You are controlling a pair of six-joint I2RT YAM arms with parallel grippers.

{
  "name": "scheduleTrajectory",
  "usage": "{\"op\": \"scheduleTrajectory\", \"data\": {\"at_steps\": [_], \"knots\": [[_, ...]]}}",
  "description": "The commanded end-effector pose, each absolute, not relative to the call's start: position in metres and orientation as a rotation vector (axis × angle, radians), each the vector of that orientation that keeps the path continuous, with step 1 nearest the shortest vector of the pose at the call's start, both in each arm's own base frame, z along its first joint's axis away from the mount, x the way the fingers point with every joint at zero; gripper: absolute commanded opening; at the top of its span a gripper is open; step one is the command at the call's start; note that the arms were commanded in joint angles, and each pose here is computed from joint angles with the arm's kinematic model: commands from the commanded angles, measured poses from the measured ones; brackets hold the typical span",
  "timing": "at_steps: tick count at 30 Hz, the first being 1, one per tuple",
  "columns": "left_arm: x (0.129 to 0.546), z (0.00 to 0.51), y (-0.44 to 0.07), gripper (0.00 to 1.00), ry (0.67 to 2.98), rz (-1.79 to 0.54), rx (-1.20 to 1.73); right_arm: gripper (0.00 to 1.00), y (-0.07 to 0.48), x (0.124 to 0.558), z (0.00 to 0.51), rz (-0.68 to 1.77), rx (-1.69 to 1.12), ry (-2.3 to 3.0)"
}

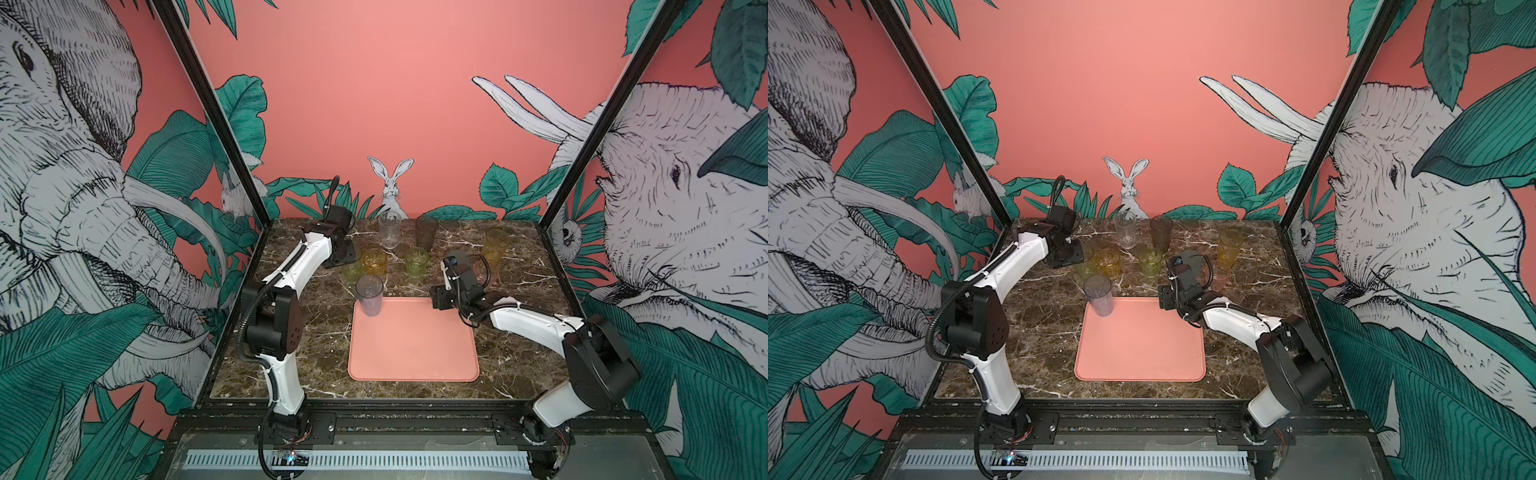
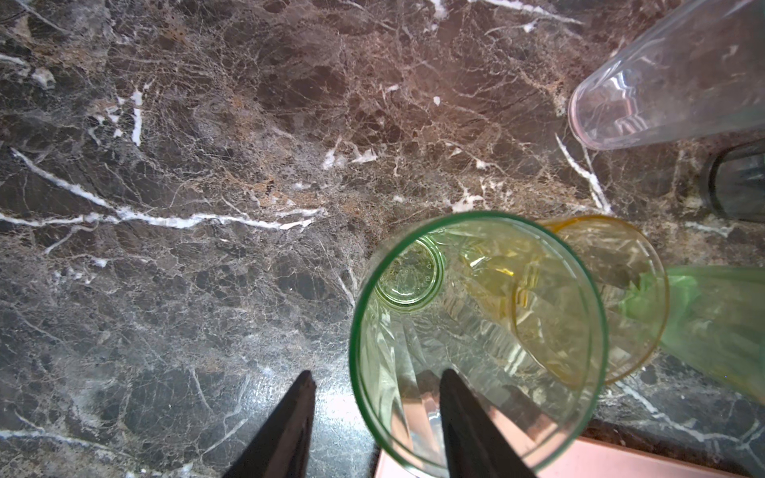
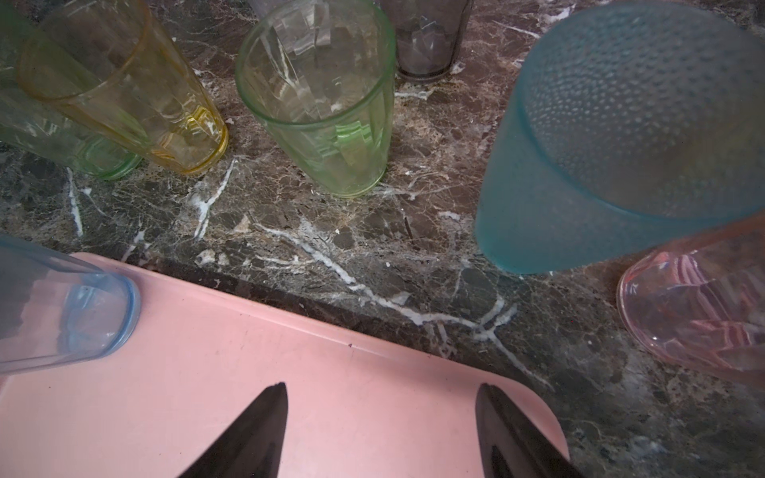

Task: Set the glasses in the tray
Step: 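Raise the left gripper and move it over the green cup, then close the left gripper on the green cup's rim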

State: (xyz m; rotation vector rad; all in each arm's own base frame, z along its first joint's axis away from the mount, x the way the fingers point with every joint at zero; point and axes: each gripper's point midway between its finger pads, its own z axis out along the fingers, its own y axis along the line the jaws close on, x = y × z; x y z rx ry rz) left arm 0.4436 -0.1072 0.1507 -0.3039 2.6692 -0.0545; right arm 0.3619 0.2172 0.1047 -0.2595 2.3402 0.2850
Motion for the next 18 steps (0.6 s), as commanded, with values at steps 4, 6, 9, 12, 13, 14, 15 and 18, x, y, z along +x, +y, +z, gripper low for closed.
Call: {"op": "scheduleTrajectory", "data": {"at_steps": [4, 6, 9, 12, 13, 14, 15, 18], "knots": [[0.4403, 0.144, -0.105, 0.42, 2.685, -0.068, -0.335, 0.74, 0.2214, 0.3699, 0.1128, 0.303, -0.244, 2.325], [0.4398, 0.1425, -0.1056, 0.4, 2.688, -0.07, -0.334, 0.74, 0.2219, 0.3699, 0.1127, 0.303, -0.245, 2.326], [0.4402, 0.1413, -0.1054, 0.36, 2.69, -0.069, -0.337, 0.74, 0.2221, 0.3699, 0.1129, 0.304, -0.246, 2.326], [0.4405, 0.1413, -0.1059, 0.32, 2.69, -0.076, -0.337, 0.74, 0.2219, 0.3698, 0.1121, 0.302, -0.246, 2.328], [0.4407, 0.1413, -0.1057, 0.31, 2.69, -0.077, -0.336, 0.74, 0.2221, 0.3697, 0.1121, 0.302, -0.247, 2.329], [0.4411, 0.1414, -0.1056, 0.31, 2.688, -0.076, -0.338, 0.74, 0.222, 0.3698, 0.1122, 0.303, -0.246, 2.329], [0.4412, 0.1408, -0.1052, 0.3, 2.689, -0.076, -0.339, 0.74, 0.2216, 0.37, 0.1118, 0.3, -0.246, 2.331], [0.441, 0.1394, -0.1057, 0.27, 2.693, -0.077, -0.337, 0.74, 0.2222, 0.3698, 0.112, 0.301, -0.247, 2.331]]}}
